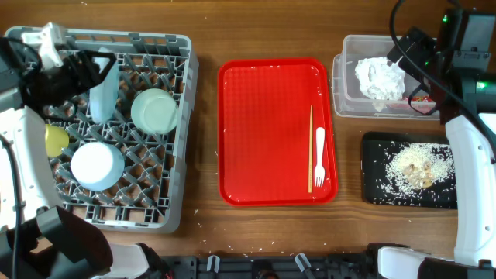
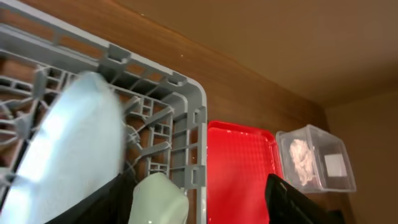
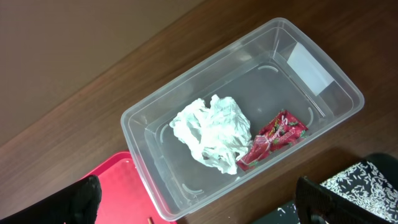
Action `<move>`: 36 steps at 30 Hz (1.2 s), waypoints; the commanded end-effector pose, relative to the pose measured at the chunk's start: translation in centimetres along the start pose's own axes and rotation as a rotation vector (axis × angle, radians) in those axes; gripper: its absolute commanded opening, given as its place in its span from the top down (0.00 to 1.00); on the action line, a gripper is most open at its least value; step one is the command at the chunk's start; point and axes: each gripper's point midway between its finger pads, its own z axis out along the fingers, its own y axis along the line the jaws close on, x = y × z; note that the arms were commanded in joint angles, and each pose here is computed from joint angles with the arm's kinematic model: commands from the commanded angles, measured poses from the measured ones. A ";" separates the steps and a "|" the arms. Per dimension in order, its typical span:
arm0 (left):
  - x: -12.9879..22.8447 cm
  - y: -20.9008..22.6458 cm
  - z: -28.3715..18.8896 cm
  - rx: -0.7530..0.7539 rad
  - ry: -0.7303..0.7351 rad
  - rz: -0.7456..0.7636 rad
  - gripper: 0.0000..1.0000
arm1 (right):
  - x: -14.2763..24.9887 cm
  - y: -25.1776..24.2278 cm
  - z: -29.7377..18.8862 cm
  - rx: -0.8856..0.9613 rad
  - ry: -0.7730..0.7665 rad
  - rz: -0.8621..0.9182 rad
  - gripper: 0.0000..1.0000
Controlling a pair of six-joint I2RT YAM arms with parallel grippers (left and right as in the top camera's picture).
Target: Sort waste into correct bins and load items into the dishwasher rack
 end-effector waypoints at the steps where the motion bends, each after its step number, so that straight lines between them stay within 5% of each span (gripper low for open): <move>1: -1.1 0.2 -2.6 -0.006 -0.063 -0.105 0.28 | -0.3 -0.2 0.0 0.010 -0.011 -0.003 0.00; 2: -1.4 -0.5 -3.7 -0.011 -0.088 -0.104 0.23 | -0.3 -0.2 0.0 0.010 -0.011 -0.003 0.00; 3: -1.7 -1.9 -5.0 -0.010 -0.119 -0.069 0.02 | -0.3 -0.2 0.0 0.010 -0.011 -0.003 0.01; 4: -1.9 -2.8 -5.7 -0.009 -0.136 -0.048 0.00 | -0.3 -0.2 0.0 0.010 -0.011 -0.003 0.00; 10: 0.0 -10.7 -10.5 0.044 -0.204 -0.070 0.00 | -0.3 -0.2 0.0 0.010 -0.011 -0.003 0.00; 17: 8.0 -17.6 -5.6 0.148 0.121 -0.042 0.00 | -0.3 -0.2 0.0 0.010 -0.011 -0.003 0.00; 19: 7.9 -15.9 -4.6 0.008 0.098 -0.015 0.00 | -0.3 -0.2 0.0 0.010 -0.011 -0.003 0.00; 22: 4.5 -8.4 -8.0 -0.364 -0.137 -0.216 0.00 | -0.3 -0.2 0.0 0.010 -0.011 -0.003 0.00; 27: 3.2 -2.2 -15.4 -0.526 -0.345 -0.456 0.00 | -0.3 -0.2 0.0 0.010 -0.011 -0.003 0.00; 31: 5.2 1.5 -17.6 -0.624 -0.335 -0.630 0.00 | 0.7 2.4 -0.2 -0.127 0.074 0.298 0.00; 33: 5.4 1.8 -17.5 -0.629 -0.323 -0.641 0.00 | 3.1 5.6 -1.3 -0.309 0.230 0.245 0.02; 36: 5.4 1.8 -17.5 -0.629 -0.322 -0.641 0.00 | 10.2 10.9 -4.0 -0.571 0.454 -0.117 0.14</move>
